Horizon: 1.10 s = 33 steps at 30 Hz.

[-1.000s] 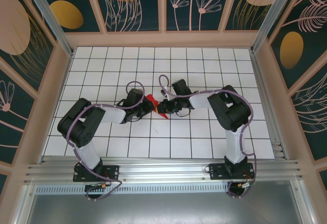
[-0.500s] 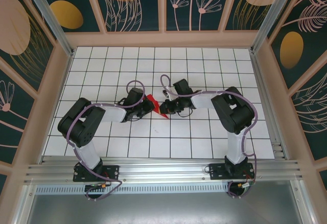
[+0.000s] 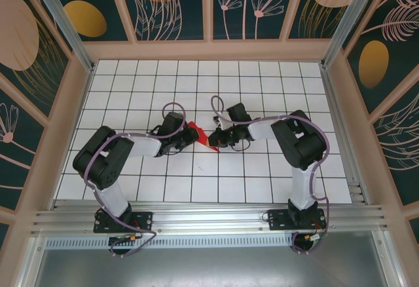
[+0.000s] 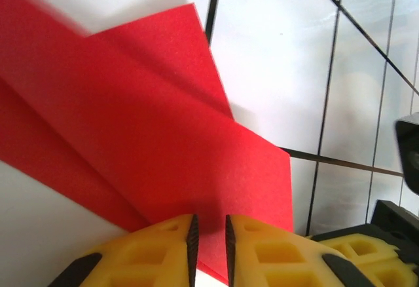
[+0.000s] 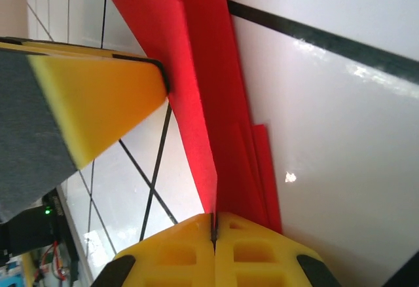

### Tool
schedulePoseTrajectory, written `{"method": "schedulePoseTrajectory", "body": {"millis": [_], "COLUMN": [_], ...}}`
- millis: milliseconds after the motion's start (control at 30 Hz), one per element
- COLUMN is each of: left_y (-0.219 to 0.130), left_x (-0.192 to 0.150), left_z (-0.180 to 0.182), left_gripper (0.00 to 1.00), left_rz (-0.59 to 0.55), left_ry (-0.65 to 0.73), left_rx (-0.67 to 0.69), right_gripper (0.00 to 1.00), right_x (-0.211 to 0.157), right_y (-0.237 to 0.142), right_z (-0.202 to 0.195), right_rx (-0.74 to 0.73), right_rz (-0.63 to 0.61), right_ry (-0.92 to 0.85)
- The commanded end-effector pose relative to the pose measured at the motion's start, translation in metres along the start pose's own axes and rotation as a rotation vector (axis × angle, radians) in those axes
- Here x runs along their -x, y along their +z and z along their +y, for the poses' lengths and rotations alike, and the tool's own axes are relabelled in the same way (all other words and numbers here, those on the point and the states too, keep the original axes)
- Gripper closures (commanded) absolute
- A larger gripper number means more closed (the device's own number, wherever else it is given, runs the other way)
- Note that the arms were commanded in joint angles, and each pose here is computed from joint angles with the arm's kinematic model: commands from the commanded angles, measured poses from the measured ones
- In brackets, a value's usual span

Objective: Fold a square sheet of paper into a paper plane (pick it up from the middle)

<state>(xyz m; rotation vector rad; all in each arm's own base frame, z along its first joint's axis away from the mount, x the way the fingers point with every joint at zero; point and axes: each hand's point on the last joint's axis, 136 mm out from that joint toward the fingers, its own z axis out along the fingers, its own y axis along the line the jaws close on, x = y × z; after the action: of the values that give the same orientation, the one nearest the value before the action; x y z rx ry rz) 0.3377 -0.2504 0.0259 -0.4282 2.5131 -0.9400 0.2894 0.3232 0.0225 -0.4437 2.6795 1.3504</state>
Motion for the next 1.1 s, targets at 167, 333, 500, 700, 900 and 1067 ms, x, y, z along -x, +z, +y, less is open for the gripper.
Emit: {"method": "schedulePoseTrajectory", "body": {"millis": [167,333,500,700,900,1067], "left_y": [-0.022,-0.015,-0.003,0.004,0.010,0.016], "left_x": [0.005,-0.008,-0.017,-0.021,-0.022,-0.019], "left_z": [-0.046,-0.045,-0.028,-0.011,0.000,0.012], "left_gripper": [0.74,0.76,0.78,0.81,0.81,0.81], "left_rz": [-0.026,0.011,0.042,0.051,0.053,0.042], "left_ry": [0.069,0.078,0.058,0.037,0.032,0.026], "left_rx": [-0.196,-0.199,-0.149,-0.092,-0.042,0.023], "right_gripper": [1.00,1.00,1.00,1.00,1.00,1.00], "right_x": [-0.015,-0.013,-0.012,-0.012,-0.013,-0.014], "right_y": [0.005,0.007,0.009,0.010,0.012,0.012], "right_z": [0.000,0.000,-0.002,-0.004,-0.006,-0.007], "right_rx": [0.079,0.084,0.079,0.069,0.067,0.060], "right_rz": [0.060,0.061,0.066,0.072,0.080,0.087], "right_ry": [0.109,0.124,0.141,0.156,0.162,0.156]}}
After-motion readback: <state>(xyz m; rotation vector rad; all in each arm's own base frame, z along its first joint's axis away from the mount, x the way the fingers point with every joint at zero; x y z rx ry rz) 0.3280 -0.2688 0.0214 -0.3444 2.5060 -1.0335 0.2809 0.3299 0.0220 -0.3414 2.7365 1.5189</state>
